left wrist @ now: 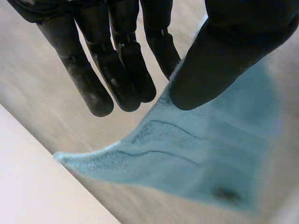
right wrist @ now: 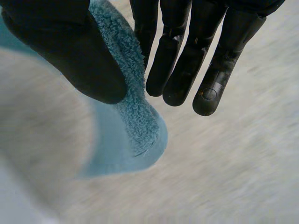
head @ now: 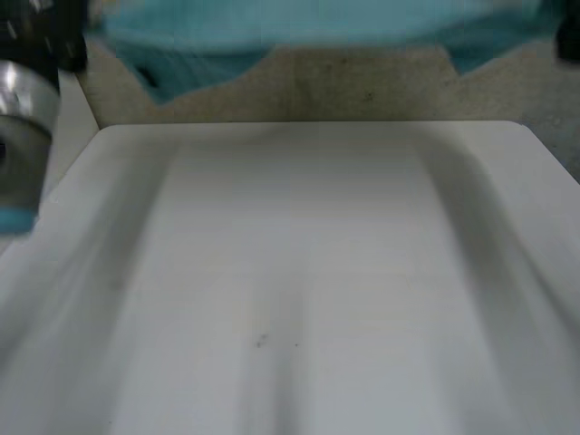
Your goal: Fold the laundry
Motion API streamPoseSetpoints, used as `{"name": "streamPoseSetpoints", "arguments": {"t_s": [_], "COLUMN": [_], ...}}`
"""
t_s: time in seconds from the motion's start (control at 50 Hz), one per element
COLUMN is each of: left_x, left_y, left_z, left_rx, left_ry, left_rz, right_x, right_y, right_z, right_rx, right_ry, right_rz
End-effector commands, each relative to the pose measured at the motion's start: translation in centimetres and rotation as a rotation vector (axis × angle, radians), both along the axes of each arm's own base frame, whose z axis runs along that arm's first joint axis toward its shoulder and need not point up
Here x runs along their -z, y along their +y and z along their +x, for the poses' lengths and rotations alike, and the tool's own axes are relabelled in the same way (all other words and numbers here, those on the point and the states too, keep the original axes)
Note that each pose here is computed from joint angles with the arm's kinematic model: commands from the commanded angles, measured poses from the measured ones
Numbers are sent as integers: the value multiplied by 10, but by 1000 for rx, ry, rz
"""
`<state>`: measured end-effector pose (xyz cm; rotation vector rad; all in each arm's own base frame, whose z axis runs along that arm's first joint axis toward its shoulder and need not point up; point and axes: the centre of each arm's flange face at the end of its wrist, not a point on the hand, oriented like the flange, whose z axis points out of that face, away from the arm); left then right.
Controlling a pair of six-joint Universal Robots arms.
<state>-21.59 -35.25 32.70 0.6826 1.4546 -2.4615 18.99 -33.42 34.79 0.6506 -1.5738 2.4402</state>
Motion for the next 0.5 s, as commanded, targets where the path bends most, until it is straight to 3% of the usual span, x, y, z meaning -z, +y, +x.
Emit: {"name": "streamPoseSetpoints", "arguments": {"t_s": [0.02,0.2,0.34,0.5], "left_x": [95,181,195,183], "left_y": [32,69,98,103], "left_z": [8,12,11,14], "left_rx": [4,10,35,29], "left_ry": [-63,-128,-167,-167], "left_rz": [295,595,695,709], "right_x": [89,182,182,173], "right_y": [28,37,37,27], "right_z": [7,-17,-30,-55], "right_rx": [-126,-70,-29,37], "right_ry": [68,76,55,22], "right_rz": [291,631,675,644]}}
